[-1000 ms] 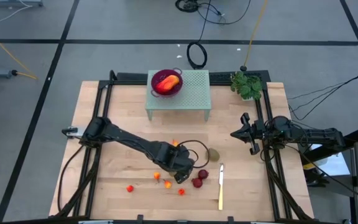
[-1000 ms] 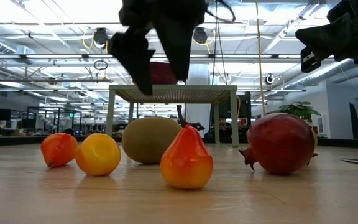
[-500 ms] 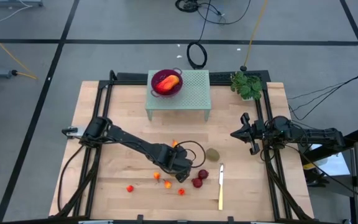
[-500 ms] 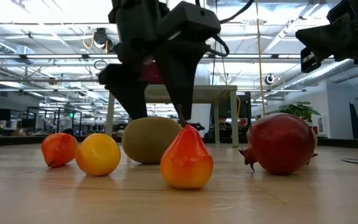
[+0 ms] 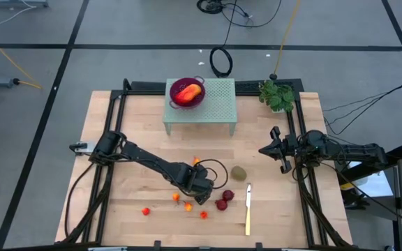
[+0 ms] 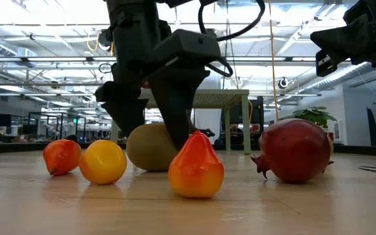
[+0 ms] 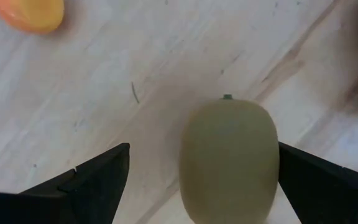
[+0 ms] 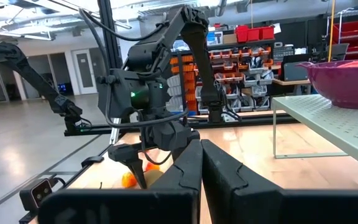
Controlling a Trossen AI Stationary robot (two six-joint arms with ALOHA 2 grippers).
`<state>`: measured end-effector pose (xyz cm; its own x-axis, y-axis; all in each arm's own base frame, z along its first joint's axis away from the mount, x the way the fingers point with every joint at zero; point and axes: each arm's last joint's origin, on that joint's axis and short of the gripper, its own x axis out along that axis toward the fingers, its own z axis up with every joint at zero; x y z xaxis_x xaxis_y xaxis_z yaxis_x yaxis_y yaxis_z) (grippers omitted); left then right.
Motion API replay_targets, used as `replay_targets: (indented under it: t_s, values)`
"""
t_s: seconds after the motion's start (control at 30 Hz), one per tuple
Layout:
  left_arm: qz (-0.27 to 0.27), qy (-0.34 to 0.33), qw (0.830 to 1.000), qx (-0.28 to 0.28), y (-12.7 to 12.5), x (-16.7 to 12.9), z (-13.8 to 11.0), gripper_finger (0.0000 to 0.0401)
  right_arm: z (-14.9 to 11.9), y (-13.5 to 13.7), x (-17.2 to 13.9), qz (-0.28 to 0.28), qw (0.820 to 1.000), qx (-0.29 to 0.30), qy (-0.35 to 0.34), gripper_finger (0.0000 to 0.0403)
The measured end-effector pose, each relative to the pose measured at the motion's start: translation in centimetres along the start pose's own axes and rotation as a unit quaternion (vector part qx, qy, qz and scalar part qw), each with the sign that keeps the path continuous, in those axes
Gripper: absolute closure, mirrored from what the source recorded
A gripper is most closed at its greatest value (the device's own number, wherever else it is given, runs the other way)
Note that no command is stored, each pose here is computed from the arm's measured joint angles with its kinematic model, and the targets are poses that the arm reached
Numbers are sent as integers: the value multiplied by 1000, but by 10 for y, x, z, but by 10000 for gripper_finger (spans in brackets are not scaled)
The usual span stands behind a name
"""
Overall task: Pick & Place Fruit
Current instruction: Put the brown kiwi in the red strainer bowl on the shelf
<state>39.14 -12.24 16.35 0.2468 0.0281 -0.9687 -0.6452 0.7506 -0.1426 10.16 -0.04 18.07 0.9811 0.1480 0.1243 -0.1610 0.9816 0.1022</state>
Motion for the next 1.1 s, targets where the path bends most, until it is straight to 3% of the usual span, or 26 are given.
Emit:
replay_targets:
  t_s: [0.37, 0.6, 0.73, 0.9, 1.1]
  values:
    - [14, -18, 999, 30, 1, 3, 1, 18, 0, 0, 0, 0, 1000, -11, 0, 403]
    - [1, 26, 1000, 4, -2, 20, -2, 18, -1, 0, 0, -1, 1000, -11, 3, 403]
    - [3, 17, 1000, -14, -2, 21, -2, 24, -2, 0, 0, -2, 1000, -7, 13, 403]
    - [12, 10, 1000, -18, -1, 22, -1, 80, -3, -1, 1, -2, 1000, -2, 17, 403]
    - [18, 11, 1000, -14, 1, 20, -1, 193, -3, -1, 1, -2, 1000, -2, 16, 403]
